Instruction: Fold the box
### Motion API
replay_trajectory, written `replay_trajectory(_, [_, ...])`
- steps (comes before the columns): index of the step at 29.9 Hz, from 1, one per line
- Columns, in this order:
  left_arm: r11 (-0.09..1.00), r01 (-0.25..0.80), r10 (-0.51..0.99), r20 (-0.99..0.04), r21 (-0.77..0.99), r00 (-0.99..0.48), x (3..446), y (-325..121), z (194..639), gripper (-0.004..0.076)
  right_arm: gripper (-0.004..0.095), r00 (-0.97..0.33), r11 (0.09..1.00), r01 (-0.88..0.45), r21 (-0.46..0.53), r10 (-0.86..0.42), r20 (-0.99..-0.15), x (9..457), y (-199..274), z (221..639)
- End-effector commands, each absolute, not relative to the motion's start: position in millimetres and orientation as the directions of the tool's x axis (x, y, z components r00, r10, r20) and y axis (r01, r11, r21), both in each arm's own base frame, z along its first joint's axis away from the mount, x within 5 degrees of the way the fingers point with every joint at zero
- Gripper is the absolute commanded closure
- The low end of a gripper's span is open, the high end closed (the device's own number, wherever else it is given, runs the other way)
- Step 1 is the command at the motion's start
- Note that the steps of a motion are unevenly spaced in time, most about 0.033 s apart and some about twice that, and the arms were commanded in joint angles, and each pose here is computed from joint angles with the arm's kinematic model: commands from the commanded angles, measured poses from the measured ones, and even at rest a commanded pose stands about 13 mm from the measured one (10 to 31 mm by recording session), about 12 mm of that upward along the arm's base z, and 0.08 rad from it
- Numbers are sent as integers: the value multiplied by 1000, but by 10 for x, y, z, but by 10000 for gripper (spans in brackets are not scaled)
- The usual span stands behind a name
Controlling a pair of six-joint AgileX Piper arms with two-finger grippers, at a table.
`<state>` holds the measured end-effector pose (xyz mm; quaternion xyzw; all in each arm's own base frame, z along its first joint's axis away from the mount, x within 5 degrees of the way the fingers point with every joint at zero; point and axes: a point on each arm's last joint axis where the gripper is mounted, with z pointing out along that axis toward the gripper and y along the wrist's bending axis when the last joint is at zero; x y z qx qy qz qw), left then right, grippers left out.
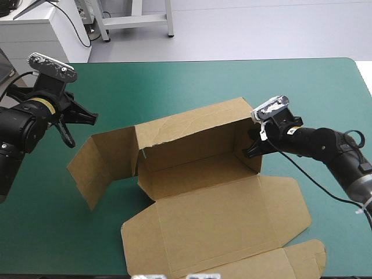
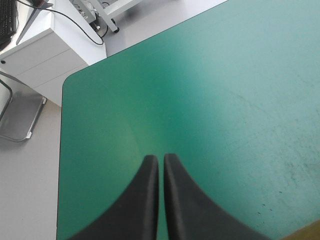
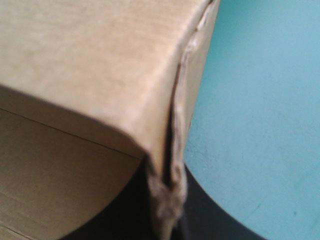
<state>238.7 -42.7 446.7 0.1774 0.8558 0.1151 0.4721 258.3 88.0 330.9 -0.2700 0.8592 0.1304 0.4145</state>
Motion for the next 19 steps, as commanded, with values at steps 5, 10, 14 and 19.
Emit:
replay_trajectory(5, [915, 166, 404, -826, 368, -392, 2325, -419, 4660, 709, 923, -657, 866, -500, -22, -396, -641, 2442, 723, 3695])
replay_trajectory(10, [914, 165, 405, -825, 370, -393, 2324, -417, 4659, 709, 923, -715, 869, -495, -14, -417, -561, 2504, 716, 3604])
replay_trajectory(14, [914, 165, 405, -825, 370, -393, 2324, -417, 4659, 709, 923, -733, 871, -491, -8, -418, -536, 2715, 760, 3415])
replay_trajectory(19, [915, 167, 403, -827, 367, -392, 2325, -420, 4660, 709, 923, -777, 881, -473, 19, -407, -480, 3066, 838, 3138])
